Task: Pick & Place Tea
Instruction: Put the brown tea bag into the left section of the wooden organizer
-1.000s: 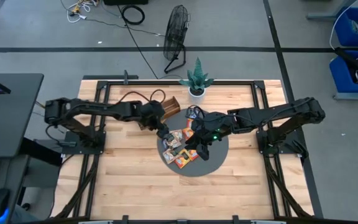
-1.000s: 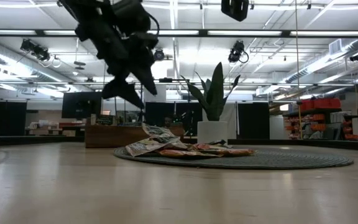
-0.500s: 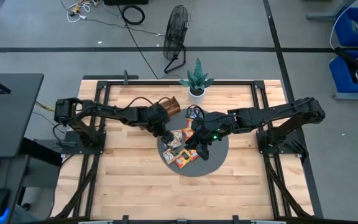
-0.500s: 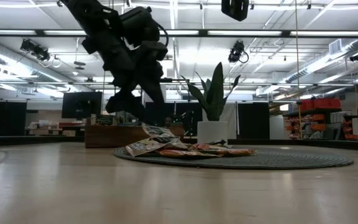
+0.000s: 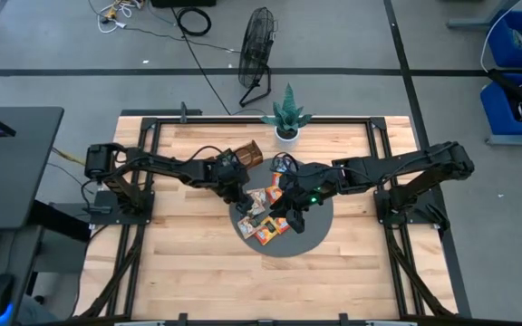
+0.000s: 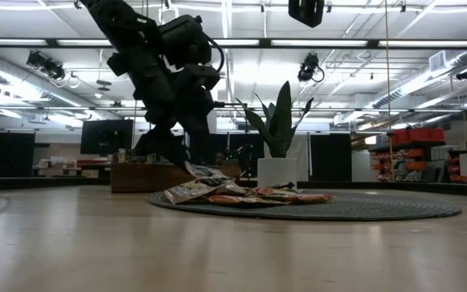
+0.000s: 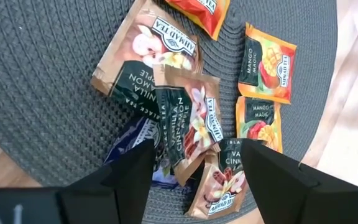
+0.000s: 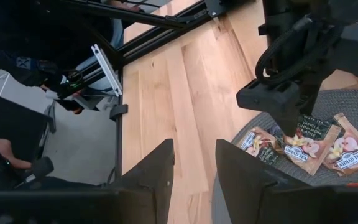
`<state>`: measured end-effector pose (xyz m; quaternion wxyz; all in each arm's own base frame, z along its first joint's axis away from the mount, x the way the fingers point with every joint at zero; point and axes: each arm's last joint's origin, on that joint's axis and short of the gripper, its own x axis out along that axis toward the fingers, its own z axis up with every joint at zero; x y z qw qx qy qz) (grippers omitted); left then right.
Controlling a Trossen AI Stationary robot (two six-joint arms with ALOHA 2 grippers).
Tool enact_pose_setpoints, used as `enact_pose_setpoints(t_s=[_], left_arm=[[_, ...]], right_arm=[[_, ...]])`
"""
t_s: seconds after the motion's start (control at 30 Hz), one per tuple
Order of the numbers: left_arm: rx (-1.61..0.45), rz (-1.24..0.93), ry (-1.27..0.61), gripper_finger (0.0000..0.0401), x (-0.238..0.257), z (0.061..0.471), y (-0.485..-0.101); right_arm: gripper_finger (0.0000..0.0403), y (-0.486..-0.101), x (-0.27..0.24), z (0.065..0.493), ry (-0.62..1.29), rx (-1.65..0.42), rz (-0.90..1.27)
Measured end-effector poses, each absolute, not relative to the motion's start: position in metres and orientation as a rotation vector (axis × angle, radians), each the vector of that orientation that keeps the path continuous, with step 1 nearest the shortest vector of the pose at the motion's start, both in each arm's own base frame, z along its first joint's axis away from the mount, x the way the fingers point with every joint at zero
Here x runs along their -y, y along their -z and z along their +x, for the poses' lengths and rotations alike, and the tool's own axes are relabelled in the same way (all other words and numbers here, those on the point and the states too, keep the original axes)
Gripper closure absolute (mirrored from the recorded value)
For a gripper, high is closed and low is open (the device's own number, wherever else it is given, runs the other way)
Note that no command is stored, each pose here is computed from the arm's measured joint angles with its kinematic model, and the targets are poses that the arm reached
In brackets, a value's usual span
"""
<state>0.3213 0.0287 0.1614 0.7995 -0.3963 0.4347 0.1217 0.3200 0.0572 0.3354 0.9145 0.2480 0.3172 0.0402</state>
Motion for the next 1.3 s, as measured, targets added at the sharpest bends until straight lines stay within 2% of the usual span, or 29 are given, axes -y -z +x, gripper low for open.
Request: enact_pose_setpoints(t_s=[0.33,0.43,0.63,0.97,1.1,1.3], left_arm=[[-0.937,-0.845,-0.249,0.0157,-0.025,0.322,-0.161],[-0.935,-0.855,-0.257,0.0168,-0.025,0.322,-0.161],[-0.931,-0.857,-0.271,0.023,-0.025,0.322,-0.161],[-0.924,-0.847,-0.286,0.039,-0.026,0.322,-0.161],[-0.915,-0.852,-0.269,0.0397,-0.026,0.322,-0.164],[-0.837,-0.851,-0.242,0.0398,-0.027,0.316,-0.188]], right_arm=[[0.0276,-0.335,-0.057,0.32,-0.086,-0.652,0.5],[0.0276,-0.335,-0.057,0.32,-0.086,-0.652,0.5],[0.0276,-0.335,-0.057,0.32,-0.066,-0.646,0.494],[0.0276,-0.335,-0.056,0.32,-0.061,-0.644,0.493],[0.0276,-0.335,-0.056,0.32,-0.061,-0.645,0.493],[0.0276,-0.334,-0.056,0.32,-0.058,-0.655,0.491]])
